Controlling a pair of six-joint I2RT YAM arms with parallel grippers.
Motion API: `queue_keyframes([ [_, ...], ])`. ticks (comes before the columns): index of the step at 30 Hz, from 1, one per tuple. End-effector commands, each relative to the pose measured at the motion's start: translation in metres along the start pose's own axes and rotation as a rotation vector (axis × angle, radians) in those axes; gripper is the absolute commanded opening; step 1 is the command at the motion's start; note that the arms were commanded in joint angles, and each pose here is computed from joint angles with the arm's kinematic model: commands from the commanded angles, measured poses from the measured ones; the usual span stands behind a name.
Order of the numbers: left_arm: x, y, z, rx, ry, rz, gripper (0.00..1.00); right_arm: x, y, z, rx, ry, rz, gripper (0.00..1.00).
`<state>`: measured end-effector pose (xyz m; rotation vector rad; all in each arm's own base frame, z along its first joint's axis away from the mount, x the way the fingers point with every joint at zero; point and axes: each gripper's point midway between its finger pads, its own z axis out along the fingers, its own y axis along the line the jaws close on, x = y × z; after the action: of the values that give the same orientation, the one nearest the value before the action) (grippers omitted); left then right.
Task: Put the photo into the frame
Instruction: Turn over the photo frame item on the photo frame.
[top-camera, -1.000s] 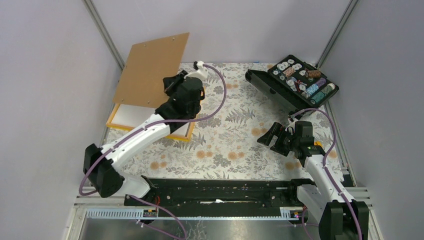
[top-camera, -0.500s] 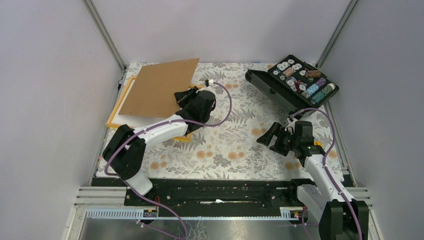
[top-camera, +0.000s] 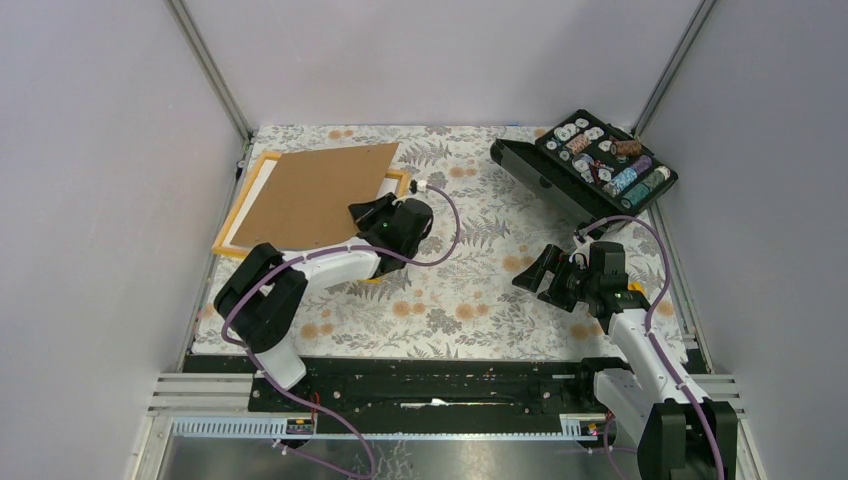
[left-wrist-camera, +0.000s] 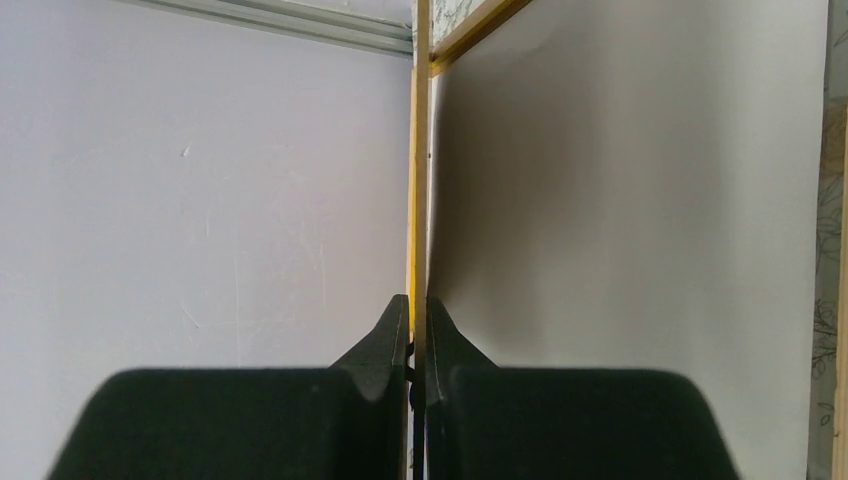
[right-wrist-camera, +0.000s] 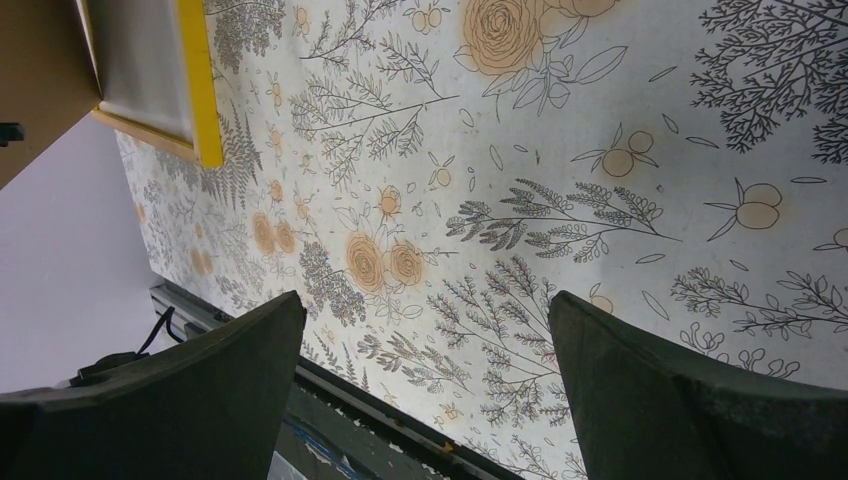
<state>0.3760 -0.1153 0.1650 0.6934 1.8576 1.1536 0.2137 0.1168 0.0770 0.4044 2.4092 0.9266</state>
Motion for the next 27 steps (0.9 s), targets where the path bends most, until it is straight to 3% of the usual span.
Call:
queue_keyframes([
  [1, 0.006, 0.01, 0.001, -0.046, 0.024, -0.033, 0.0, -0.002, 0.005, 0.0, -0.026, -0.001, -0.031, 1.0],
  [22, 0.023, -0.02, 0.021, -0.012, 0.065, 0.103, 0.0, -0.002, 0.004, 0.001, -0.019, -0.001, -0.028, 1.0],
  [25, 0.024, -0.027, 0.023, 0.003, 0.089, 0.108, 0.14, -0.002, 0.004, 0.0, -0.018, -0.003, -0.027, 1.0],
  [27, 0.023, -0.03, 0.023, 0.016, 0.091, 0.089, 0.31, -0.002, 0.004, 0.0, -0.021, -0.007, -0.03, 1.0],
])
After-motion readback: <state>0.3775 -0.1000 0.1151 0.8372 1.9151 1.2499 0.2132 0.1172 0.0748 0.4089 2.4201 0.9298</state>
